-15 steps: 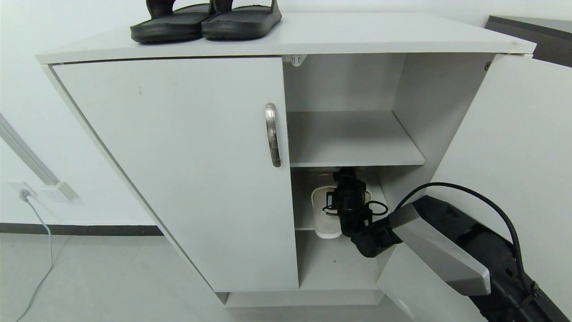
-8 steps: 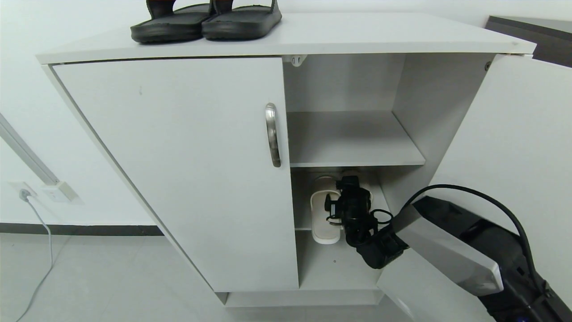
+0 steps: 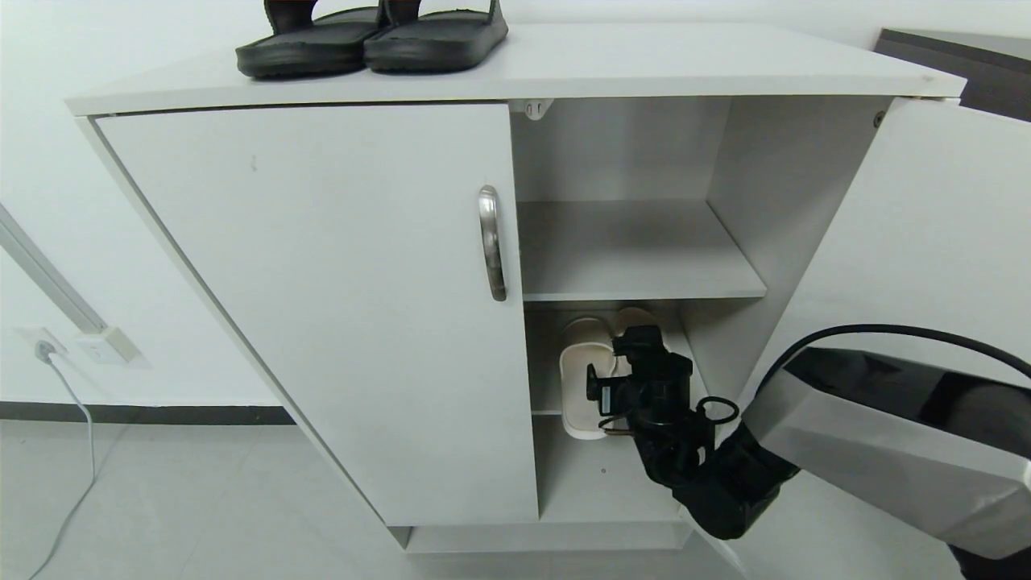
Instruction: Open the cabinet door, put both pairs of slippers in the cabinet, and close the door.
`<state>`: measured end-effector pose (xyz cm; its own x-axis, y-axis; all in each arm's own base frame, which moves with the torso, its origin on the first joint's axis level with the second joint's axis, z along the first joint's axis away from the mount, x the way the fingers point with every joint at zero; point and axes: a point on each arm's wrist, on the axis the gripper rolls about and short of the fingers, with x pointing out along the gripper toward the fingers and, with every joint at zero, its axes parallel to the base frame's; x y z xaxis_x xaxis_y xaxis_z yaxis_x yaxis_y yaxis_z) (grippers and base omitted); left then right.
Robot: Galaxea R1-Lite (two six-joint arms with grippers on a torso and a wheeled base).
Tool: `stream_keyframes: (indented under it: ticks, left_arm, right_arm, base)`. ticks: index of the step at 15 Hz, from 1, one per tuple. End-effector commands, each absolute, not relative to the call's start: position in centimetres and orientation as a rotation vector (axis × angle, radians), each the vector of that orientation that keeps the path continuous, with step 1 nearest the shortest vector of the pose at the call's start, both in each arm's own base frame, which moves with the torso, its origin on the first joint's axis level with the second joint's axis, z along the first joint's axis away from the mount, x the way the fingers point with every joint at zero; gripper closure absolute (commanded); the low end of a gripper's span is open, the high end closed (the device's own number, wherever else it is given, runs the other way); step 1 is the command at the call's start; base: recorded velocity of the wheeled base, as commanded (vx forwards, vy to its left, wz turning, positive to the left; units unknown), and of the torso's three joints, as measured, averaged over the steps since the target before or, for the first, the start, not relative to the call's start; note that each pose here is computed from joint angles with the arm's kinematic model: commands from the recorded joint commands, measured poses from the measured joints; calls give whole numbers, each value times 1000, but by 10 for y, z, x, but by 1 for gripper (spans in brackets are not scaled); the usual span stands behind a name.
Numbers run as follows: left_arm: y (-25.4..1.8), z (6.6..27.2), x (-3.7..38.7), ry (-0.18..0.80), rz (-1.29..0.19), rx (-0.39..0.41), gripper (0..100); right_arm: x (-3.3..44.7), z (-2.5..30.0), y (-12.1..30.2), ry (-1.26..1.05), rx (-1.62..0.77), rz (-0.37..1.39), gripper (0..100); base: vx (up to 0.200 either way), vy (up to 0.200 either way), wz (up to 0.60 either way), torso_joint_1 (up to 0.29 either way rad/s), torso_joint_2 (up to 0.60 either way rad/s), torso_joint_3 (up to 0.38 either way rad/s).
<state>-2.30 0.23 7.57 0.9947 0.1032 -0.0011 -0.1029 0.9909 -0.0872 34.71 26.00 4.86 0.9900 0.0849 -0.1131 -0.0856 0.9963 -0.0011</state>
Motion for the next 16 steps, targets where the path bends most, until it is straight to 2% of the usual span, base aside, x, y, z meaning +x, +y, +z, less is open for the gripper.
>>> stream_keyframes:
  ticks: [1,4,9,16]
  left_arm:
    - [2,76,-23,-3,103,-87,100]
    - [2,76,-23,-1,103,-87,100]
    - [2,76,-23,-3,103,-87,100]
    - [2,76,-23,-1,104,-87,100]
  right_arm:
    - [302,70,254,103,-3,145,0]
    - [275,72,250,117,-14,184,0]
    - [276,72,247,110,-6,177,0]
    - [272,69,246,116,-13,179,0]
  base:
    - [0,0,0,0,0,0]
    - [0,0,0,0,0,0]
    - [0,0,0,0,0,0]
    - [-200,0,0,5,2,3]
